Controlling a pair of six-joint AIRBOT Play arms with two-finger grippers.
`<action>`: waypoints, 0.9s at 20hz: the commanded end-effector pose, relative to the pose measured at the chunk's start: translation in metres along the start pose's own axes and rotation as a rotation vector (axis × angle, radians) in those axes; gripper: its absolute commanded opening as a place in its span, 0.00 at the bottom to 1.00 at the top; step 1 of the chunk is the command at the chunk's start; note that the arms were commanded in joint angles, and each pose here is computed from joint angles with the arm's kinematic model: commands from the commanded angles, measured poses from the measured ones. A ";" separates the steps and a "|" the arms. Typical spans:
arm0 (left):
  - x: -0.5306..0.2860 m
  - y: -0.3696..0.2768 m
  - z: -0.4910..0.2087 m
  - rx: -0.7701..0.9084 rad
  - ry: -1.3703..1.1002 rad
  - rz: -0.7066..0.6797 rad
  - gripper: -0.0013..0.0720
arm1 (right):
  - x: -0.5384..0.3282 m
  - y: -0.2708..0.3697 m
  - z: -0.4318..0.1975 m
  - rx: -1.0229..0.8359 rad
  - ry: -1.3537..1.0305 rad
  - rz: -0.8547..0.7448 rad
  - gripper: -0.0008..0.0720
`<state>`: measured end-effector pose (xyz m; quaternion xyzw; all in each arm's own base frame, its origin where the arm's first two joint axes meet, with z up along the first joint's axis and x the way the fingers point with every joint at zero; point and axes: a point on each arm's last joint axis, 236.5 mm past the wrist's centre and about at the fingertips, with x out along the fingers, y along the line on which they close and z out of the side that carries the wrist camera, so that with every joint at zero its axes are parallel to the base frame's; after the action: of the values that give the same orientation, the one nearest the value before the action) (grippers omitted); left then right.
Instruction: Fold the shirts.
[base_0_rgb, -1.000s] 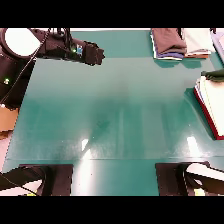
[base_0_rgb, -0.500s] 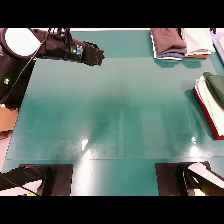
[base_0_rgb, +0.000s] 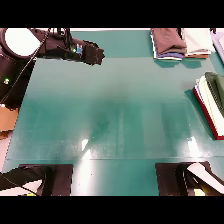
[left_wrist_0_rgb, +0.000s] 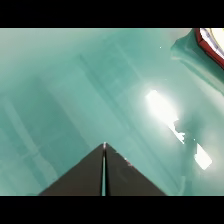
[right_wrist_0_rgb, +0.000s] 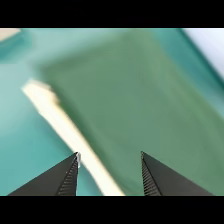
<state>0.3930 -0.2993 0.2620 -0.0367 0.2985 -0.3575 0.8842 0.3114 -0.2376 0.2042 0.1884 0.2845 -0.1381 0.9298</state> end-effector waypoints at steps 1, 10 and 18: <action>0.000 0.000 -0.001 -0.001 0.003 0.000 0.05 | 0.013 0.127 0.016 -0.117 -0.029 0.298 0.64; 0.000 0.000 0.005 -0.001 -0.022 0.001 0.05 | 0.009 0.356 -0.091 -0.440 0.180 0.782 0.05; 0.000 0.000 0.005 -0.001 -0.023 0.001 0.05 | -0.001 0.382 -0.113 -0.480 0.215 0.847 0.05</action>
<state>0.3961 -0.2999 0.2664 -0.0410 0.2885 -0.3564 0.8877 0.3985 0.1425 0.2226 0.0839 0.3002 0.3313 0.8906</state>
